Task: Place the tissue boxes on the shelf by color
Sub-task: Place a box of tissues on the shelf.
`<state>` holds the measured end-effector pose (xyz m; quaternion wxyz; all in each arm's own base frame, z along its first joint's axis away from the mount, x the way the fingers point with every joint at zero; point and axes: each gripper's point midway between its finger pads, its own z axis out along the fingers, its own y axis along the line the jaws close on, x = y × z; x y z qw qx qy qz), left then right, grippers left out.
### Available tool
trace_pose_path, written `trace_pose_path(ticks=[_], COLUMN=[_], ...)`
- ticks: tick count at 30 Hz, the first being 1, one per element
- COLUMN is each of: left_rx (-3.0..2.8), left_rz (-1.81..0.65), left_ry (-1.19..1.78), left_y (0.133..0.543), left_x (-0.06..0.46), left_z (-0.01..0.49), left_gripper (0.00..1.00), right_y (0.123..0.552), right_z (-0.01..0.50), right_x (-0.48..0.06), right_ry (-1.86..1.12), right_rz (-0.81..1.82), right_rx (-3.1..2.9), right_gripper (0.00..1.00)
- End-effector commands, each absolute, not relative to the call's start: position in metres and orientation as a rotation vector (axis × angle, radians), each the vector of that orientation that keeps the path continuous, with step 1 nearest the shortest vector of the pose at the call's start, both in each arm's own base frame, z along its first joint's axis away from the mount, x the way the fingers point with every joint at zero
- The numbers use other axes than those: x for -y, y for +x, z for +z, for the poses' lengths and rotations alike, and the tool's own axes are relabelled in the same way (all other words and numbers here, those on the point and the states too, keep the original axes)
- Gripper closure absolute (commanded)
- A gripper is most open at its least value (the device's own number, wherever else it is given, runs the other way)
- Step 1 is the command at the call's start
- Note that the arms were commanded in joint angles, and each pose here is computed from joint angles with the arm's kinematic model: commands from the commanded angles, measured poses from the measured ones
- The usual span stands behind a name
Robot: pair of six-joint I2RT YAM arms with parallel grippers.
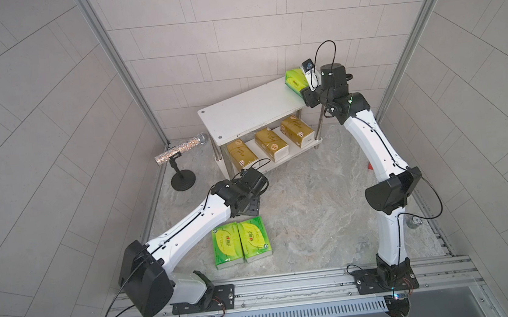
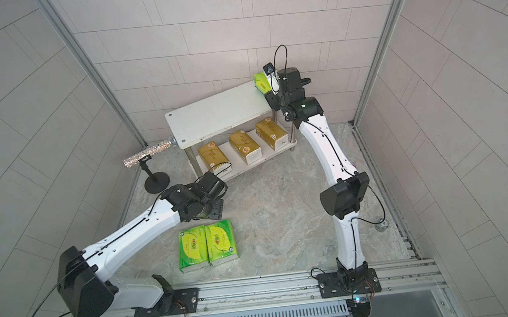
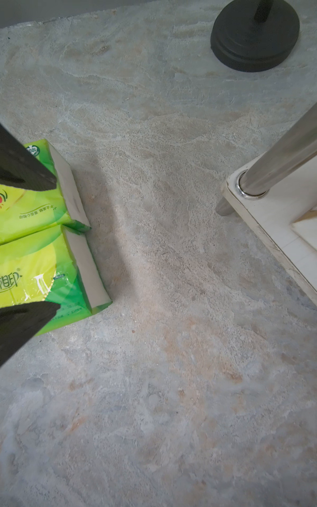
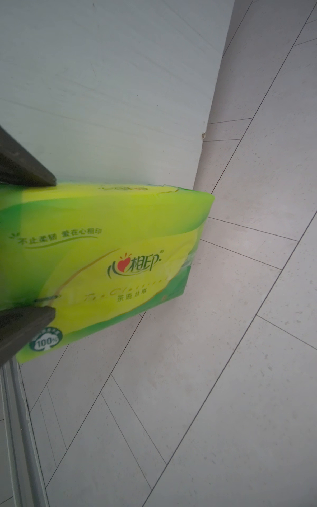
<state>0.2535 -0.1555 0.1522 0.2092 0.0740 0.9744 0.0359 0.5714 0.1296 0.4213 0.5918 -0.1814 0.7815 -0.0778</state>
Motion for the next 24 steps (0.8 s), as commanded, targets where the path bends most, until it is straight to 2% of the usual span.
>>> trace_pose_path(ticks=[1,24], left_rx=[-2.72,-2.721], left_rz=[0.119,0.139], left_ry=[0.191,0.178], left_y=[0.254,0.255], left_x=[0.153,0.146], left_z=[0.155,0.154], left_gripper=[0.28,0.28], right_y=[0.579,0.589], right_z=[0.389,0.362], right_x=[-0.137,-0.142], right_ry=[-0.434,-0.554], right_rz=[-0.136,-0.172], right_rx=[-1.899,-1.908], right_gripper=[0.29,0.28])
